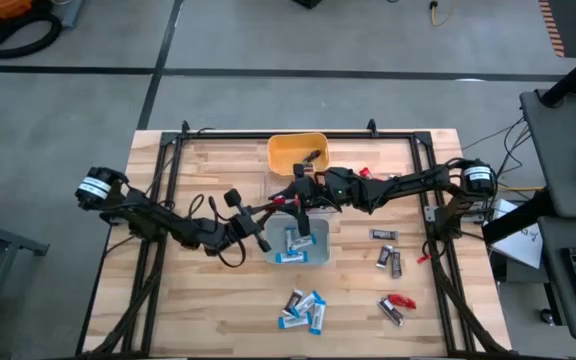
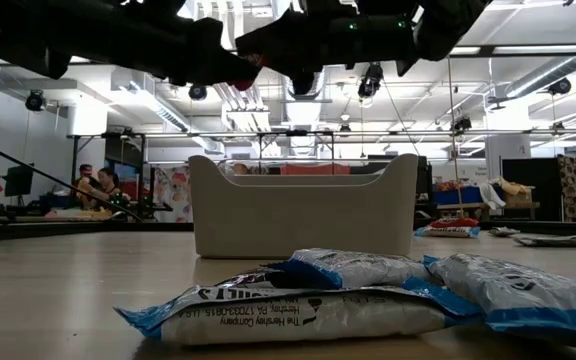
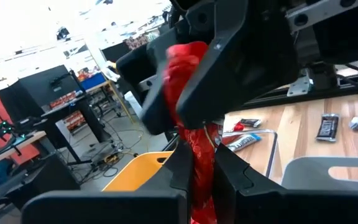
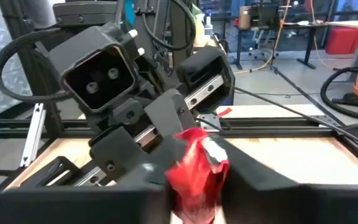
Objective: Organize candy in baskets
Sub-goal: Put the red chocolate bar into the transparent bin
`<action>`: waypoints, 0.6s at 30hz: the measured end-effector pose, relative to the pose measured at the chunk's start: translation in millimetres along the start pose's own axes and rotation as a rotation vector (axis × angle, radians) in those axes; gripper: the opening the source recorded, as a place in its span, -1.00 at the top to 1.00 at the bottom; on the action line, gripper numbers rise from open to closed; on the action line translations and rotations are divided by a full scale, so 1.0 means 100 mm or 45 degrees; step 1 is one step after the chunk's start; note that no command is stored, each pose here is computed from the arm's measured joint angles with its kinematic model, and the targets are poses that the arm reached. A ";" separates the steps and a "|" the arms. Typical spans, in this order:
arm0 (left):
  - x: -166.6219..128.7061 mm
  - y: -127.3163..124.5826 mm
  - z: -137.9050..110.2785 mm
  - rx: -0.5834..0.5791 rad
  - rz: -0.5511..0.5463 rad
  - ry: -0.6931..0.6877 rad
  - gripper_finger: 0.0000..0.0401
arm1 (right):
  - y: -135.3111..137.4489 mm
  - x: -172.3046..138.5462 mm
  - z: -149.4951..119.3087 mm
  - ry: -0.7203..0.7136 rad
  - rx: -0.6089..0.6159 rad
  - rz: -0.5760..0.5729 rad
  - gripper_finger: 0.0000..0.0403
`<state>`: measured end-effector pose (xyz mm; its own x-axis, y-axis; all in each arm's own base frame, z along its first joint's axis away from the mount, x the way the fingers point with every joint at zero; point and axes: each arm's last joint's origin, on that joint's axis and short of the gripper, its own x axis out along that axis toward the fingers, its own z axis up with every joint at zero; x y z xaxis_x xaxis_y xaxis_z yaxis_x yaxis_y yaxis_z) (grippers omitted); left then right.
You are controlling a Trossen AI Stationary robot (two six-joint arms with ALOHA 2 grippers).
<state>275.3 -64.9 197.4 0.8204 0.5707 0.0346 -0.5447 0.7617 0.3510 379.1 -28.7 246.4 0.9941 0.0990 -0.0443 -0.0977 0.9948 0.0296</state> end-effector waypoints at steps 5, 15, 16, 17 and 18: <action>-0.01 0.01 0.01 -0.045 0.003 -0.004 0.92 | 0.02 0.00 0.02 -0.027 -0.052 0.008 0.85; -0.01 0.10 0.05 -0.195 0.050 -0.004 0.50 | -0.19 -0.07 0.02 0.034 -0.075 -0.077 0.85; -0.01 0.11 0.06 -0.208 0.052 -0.006 0.44 | -0.25 -0.09 0.02 0.060 -0.068 -0.112 0.85; -0.01 0.11 0.06 -0.220 0.055 -0.007 0.39 | -0.32 -0.13 0.02 0.096 -0.059 -0.153 0.85; 0.00 0.12 0.05 -0.222 0.059 -0.004 0.34 | -0.38 -0.17 0.02 0.142 -0.047 -0.179 0.85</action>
<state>269.7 -57.4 206.3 0.7943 0.6055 0.0498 -0.6034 0.7766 0.1813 365.7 -68.5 247.7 0.9869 -0.0411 -0.1563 0.0382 0.9990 -0.0216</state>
